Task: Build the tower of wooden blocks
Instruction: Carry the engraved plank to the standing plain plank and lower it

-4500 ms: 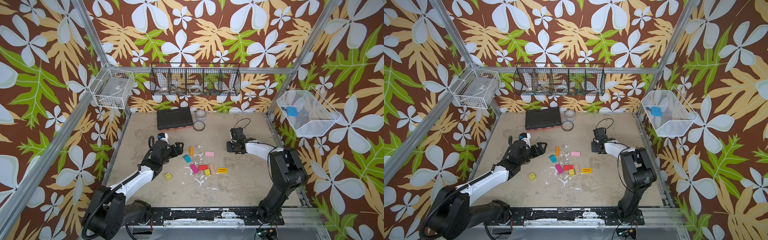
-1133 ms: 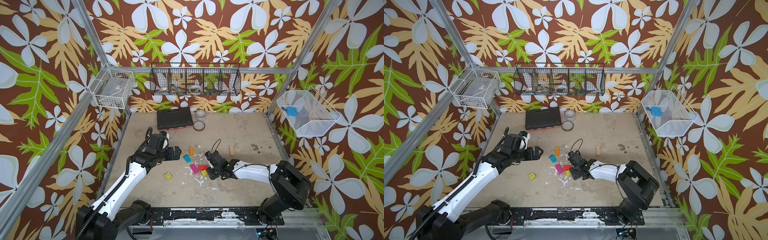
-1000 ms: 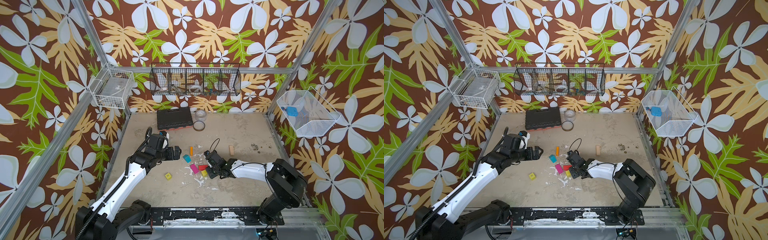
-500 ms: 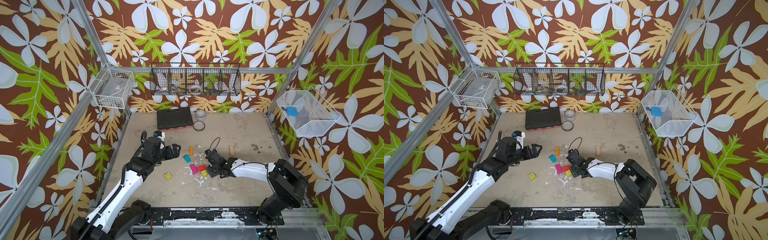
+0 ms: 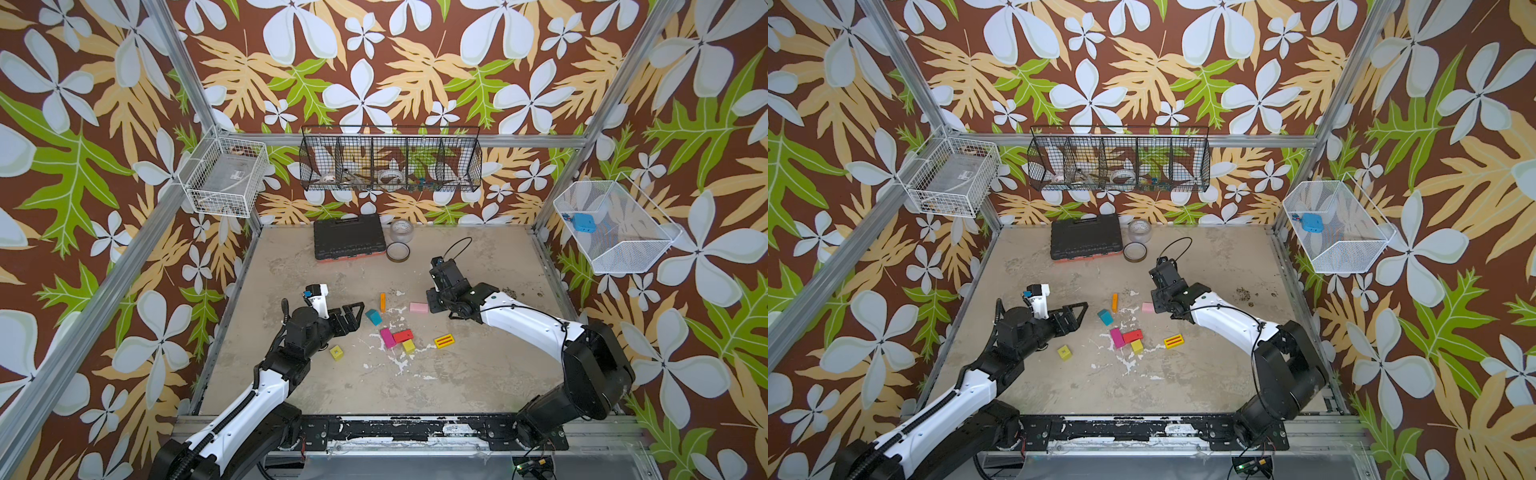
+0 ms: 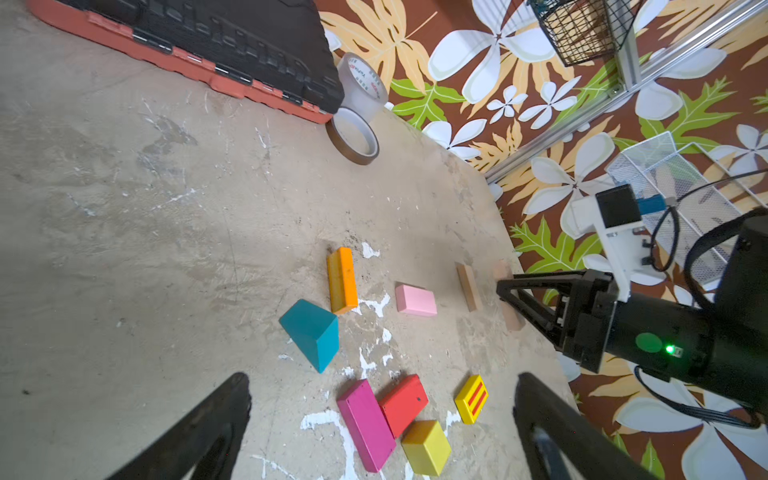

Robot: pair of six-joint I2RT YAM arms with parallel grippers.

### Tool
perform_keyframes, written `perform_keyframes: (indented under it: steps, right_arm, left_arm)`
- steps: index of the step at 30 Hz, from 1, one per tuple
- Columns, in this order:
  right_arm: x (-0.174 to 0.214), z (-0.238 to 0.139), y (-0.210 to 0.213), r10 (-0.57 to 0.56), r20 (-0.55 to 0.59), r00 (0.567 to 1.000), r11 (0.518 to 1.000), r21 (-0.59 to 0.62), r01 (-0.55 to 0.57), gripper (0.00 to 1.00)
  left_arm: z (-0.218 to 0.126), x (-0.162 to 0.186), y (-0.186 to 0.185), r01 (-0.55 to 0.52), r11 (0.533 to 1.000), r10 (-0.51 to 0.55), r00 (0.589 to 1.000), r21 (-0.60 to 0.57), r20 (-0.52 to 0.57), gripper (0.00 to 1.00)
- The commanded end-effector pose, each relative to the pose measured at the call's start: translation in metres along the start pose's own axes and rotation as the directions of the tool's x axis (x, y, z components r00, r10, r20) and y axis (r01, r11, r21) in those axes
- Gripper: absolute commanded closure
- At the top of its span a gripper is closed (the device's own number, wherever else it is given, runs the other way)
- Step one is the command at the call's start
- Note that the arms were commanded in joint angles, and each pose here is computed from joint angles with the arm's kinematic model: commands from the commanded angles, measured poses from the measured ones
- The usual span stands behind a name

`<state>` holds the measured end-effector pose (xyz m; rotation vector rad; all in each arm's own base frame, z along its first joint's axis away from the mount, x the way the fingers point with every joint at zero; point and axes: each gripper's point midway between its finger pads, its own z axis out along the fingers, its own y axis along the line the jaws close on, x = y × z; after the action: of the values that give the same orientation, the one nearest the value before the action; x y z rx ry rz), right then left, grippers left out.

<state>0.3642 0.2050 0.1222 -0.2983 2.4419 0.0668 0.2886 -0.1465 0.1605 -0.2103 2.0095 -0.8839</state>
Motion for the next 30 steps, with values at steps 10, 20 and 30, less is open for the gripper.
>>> perform_keyframes:
  steps: [10, 20, 30]
  right_arm:
    - [0.019, 0.036, -0.04, 0.044, -0.094, 0.995, 0.998, 0.039, -0.04, 1.0]
    - [0.042, 0.065, -0.063, 0.094, -0.187, 0.978, 0.995, 0.063, -0.084, 1.0]
    - [0.048, 0.074, -0.072, 0.11, -0.215, 0.97, 0.992, 0.086, -0.094, 0.98]
  left_arm:
    - [0.022, 0.0, 0.004, -0.031, 0.999, 0.031, 0.999, -0.015, -0.031, 0.0]
    - [0.023, -0.002, 0.006, -0.035, 0.999, 0.034, 0.999, -0.036, -0.029, 0.0]
    - [0.028, 0.001, 0.009, -0.033, 0.998, 0.031, 0.998, -0.048, -0.05, 0.0]
